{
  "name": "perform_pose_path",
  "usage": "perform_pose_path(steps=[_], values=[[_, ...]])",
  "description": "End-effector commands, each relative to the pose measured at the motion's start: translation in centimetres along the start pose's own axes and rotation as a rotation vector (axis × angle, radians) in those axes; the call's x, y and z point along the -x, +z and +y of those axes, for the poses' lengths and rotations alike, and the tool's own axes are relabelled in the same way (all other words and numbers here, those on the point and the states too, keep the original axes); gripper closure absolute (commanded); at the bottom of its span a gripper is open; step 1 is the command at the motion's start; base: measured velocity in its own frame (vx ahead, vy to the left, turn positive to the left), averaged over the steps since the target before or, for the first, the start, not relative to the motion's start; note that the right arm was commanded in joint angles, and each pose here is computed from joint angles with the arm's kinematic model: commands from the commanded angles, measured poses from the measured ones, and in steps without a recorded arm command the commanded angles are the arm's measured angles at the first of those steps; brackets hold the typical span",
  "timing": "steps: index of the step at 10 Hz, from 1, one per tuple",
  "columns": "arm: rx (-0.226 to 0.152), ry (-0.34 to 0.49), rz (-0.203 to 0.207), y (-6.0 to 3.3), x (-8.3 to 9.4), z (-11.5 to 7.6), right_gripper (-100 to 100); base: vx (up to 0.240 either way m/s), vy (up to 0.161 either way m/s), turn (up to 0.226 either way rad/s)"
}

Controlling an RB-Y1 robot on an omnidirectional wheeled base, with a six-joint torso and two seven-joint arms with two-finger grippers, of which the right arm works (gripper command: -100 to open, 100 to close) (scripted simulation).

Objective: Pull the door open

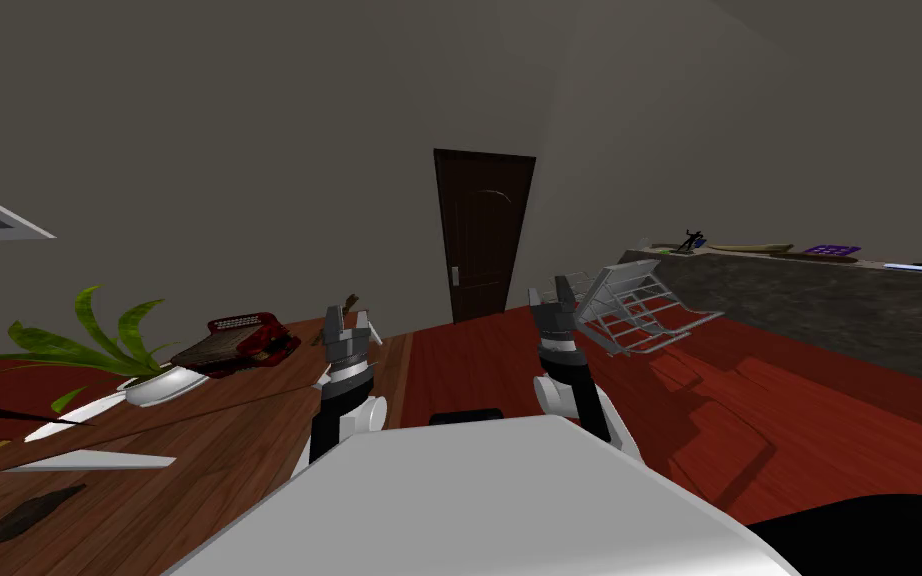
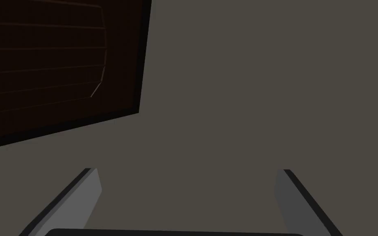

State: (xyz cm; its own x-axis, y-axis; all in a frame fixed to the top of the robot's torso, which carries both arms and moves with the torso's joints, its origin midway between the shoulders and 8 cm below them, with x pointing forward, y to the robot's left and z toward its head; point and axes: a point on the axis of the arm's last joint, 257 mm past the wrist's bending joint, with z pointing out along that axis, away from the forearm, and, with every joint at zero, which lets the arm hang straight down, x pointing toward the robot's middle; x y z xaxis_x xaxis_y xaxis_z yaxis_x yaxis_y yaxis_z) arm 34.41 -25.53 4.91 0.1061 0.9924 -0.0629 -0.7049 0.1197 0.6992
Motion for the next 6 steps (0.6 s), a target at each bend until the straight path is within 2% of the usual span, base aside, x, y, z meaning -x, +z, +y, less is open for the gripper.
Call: perform_pose_path(steps=[1,6], values=[[-0.020,0.037,0.002,-0.09,0.1,-1.2,-100,0.060,-0.009,0.107],[-0.091,0.172,-0.009,-0.45,0.8,-5.5,-100,0.138,0.001,0.115]])
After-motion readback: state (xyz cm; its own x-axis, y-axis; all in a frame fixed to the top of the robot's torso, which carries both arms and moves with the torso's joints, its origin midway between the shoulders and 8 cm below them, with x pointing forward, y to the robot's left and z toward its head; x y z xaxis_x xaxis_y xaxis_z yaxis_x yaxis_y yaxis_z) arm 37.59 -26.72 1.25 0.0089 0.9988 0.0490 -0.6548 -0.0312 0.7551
